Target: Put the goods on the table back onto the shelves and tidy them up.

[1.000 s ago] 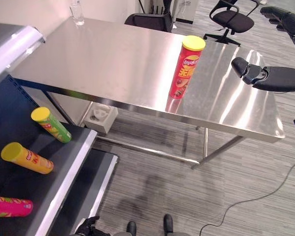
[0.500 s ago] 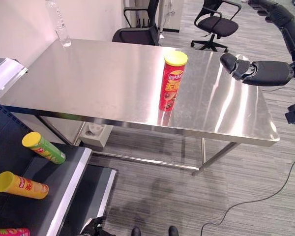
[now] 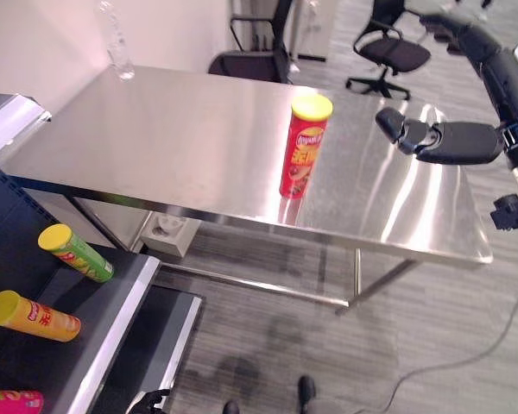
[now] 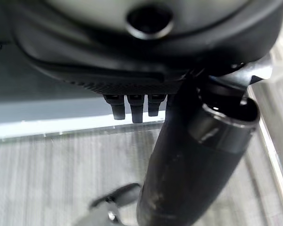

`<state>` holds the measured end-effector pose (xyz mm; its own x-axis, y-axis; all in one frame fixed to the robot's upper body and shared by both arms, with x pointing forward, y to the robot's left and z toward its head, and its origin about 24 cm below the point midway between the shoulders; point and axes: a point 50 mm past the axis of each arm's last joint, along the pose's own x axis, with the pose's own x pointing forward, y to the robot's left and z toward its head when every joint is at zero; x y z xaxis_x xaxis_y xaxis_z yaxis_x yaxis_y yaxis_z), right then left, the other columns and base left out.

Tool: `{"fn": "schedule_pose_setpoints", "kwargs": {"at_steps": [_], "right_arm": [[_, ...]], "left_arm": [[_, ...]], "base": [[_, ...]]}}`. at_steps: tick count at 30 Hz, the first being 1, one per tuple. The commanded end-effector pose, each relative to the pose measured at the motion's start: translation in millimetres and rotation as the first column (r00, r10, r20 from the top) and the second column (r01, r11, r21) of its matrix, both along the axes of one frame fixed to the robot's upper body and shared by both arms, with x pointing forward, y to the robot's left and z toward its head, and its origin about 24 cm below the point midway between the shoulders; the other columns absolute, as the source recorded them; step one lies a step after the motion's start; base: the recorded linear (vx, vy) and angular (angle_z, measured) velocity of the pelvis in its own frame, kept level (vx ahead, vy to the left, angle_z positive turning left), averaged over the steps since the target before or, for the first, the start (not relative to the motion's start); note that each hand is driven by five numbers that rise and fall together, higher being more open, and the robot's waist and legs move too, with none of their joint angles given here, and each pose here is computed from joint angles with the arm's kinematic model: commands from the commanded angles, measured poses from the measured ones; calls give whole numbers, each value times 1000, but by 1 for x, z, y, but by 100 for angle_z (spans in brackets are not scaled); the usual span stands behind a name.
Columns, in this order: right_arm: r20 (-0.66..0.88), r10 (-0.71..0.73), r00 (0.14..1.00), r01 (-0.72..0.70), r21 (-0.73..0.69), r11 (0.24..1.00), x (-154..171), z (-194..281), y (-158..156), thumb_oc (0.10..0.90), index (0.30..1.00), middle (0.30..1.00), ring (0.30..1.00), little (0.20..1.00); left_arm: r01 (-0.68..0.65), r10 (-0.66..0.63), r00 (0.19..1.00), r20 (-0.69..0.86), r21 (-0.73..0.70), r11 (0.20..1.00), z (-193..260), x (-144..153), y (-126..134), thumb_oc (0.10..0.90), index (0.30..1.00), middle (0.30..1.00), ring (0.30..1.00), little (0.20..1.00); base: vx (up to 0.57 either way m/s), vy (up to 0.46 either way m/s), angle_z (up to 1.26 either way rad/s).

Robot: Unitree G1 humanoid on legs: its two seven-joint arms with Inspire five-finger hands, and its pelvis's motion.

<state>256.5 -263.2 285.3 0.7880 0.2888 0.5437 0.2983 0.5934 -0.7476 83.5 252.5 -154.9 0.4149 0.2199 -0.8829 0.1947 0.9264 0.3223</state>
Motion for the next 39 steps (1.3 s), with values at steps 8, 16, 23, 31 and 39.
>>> {"fn": "schedule_pose_setpoints", "kwargs": {"at_steps": [8,16,23,31,39], "right_arm": [[111,114,987,-116,17,993,-18,35,7,800,900,900,900,900],[58,199,978,-200,13,980,-9,35,19,800,900,900,900,900],[10,248,969,-248,-40,968,1,37,34,800,900,900,900,900],[-24,203,979,-204,-79,976,8,32,32,800,900,900,900,900],[-9,189,982,-189,-76,979,9,36,31,800,900,900,900,900]], "left_arm": [[31,-31,999,-30,-9,999,-4,-7,-4,800,900,900,900,900],[66,-67,997,-39,-37,997,-6,-9,-12,800,900,900,900,900],[90,-93,995,-40,-62,994,-7,-11,-19,800,900,900,900,900],[83,-85,996,-38,-62,995,-7,-10,-17,800,900,900,900,900],[77,-79,996,-40,-46,996,-6,-9,-14,800,900,900,900,900]], "base": [[12,-130,-1],[-4,-30,18],[22,14,-2],[25,26,9],[20,25,8]]}}
